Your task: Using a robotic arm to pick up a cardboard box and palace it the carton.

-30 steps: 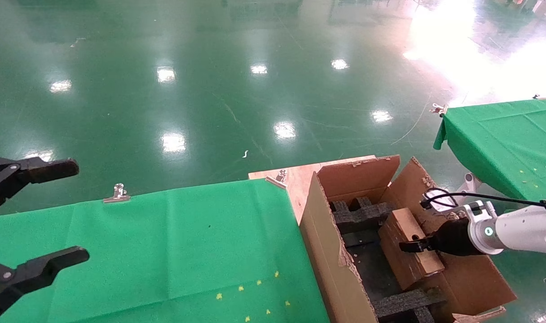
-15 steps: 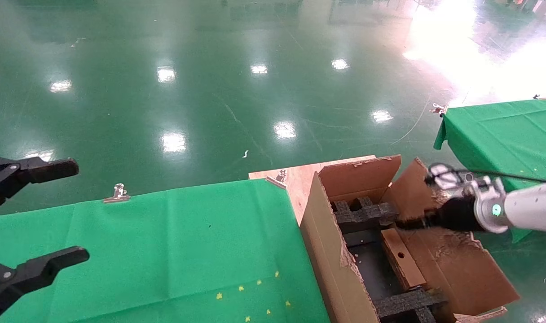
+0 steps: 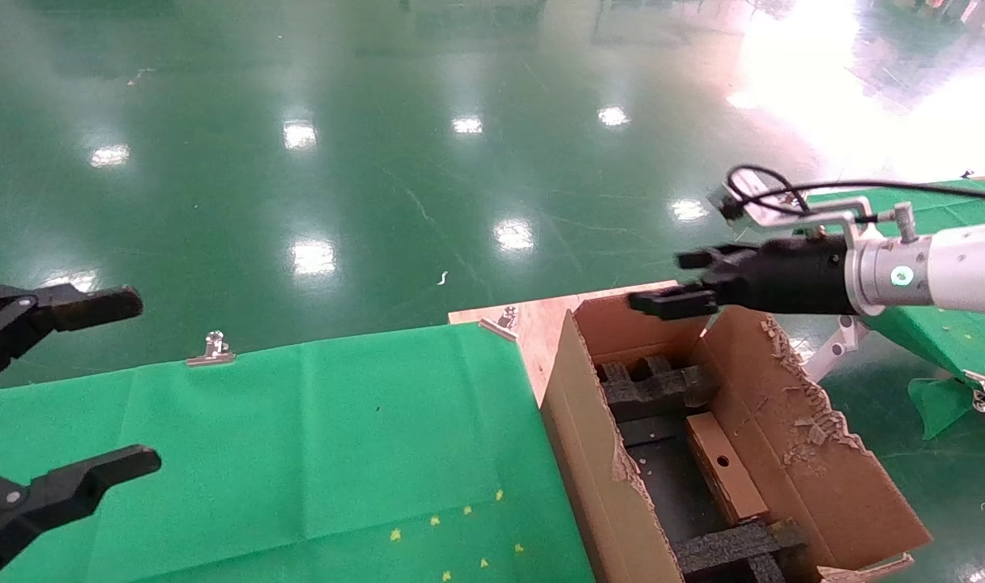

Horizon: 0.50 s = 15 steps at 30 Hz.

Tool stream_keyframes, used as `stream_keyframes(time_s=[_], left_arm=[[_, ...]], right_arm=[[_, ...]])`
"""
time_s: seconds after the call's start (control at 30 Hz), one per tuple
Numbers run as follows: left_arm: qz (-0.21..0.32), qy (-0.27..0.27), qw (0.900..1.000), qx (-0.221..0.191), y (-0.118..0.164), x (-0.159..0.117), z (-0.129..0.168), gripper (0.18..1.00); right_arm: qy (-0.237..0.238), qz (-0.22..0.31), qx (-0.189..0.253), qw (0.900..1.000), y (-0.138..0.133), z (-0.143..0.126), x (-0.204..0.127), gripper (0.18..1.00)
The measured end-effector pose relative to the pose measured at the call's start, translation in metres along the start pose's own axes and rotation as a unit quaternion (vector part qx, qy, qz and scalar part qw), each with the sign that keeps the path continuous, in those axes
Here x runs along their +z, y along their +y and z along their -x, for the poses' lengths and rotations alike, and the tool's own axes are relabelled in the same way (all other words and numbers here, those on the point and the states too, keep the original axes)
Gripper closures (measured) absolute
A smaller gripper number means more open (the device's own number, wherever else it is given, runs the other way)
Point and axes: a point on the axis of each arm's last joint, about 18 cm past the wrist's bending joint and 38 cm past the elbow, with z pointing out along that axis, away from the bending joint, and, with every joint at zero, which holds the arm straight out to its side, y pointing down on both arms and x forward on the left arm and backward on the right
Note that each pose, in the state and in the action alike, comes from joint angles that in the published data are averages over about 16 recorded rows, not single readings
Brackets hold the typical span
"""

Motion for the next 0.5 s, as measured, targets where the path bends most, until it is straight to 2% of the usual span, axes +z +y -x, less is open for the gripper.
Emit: stream_keyframes(time_s=[0.2,0.5], left_arm=[[0.000,0.000,1.0000,0.000,0.000,0.000,0.000,0.183],[0.000,0.000,1.0000,0.000,0.000,0.000,0.000,0.183]], right_arm=[[-0.042,-0.036,-0.025,0.998,-0.020,0.019,-0.009,0.181],[-0.056,-0.044,-0.028,0.997,-0.022,0.026,-0.009,0.178]])
